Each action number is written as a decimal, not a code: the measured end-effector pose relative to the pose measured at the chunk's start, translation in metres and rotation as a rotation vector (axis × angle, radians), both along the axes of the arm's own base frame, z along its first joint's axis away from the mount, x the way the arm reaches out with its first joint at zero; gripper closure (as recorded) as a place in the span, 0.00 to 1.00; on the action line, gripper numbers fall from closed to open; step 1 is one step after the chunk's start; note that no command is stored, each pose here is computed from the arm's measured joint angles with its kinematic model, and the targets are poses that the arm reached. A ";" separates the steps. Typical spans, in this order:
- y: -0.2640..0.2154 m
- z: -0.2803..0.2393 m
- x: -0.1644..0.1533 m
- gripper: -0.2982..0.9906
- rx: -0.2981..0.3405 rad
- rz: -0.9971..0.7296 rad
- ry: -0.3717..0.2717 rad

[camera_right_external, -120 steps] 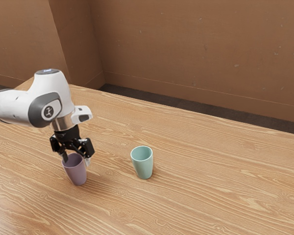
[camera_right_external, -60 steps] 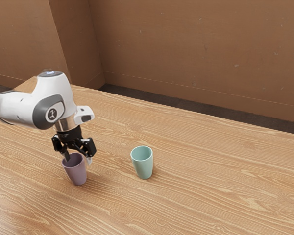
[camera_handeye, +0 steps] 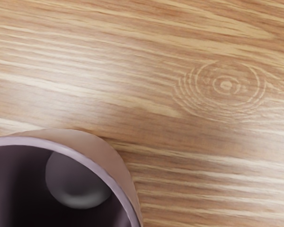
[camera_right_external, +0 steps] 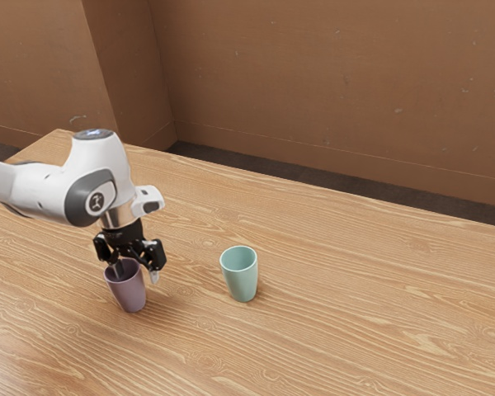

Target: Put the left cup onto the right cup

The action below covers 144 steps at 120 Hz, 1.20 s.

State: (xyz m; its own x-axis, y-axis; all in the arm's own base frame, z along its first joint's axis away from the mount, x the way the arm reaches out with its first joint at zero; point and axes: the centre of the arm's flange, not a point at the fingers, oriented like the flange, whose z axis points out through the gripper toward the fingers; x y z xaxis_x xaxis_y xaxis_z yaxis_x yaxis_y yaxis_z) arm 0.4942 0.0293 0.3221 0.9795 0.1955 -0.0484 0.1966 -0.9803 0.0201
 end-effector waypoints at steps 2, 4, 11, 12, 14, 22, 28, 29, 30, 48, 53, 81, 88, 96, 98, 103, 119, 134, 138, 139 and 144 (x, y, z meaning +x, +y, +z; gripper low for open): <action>0.000 -0.001 0.000 0.32 0.001 0.001 0.001; 0.000 -0.002 0.000 0.32 0.001 0.001 0.002; -0.001 -0.003 0.000 0.35 0.002 0.003 0.003; -0.001 -0.004 0.000 0.35 0.002 0.003 0.003; -0.001 -0.004 0.000 0.36 0.002 0.004 0.003; -0.002 -0.005 0.000 0.38 0.003 0.005 0.003; -0.003 -0.005 0.001 0.39 0.003 0.006 0.004; -0.003 -0.005 0.001 0.39 0.003 0.006 0.004; -0.003 -0.006 0.001 0.40 0.003 0.006 0.004; -0.005 -0.013 0.001 0.43 0.007 0.008 0.016; -0.005 -0.014 0.001 0.44 0.007 0.010 0.017; -0.002 -0.016 0.000 0.49 0.008 0.022 0.018; -0.001 -0.017 0.000 0.52 0.008 0.026 0.019; 0.000 -0.018 -0.001 0.56 0.008 0.029 0.023; 0.000 -0.019 -0.001 0.56 0.008 0.030 0.023; 0.001 -0.019 -0.001 0.59 0.008 0.033 0.024; 0.002 -0.019 -0.001 0.65 0.008 0.036 0.023; 0.001 -0.019 -0.001 0.73 0.009 0.035 0.024; 0.001 -0.019 -0.001 0.75 0.010 0.035 0.024; 0.001 -0.019 -0.001 0.75 0.010 0.035 0.024; 0.001 -0.019 -0.001 0.77 0.011 0.036 0.024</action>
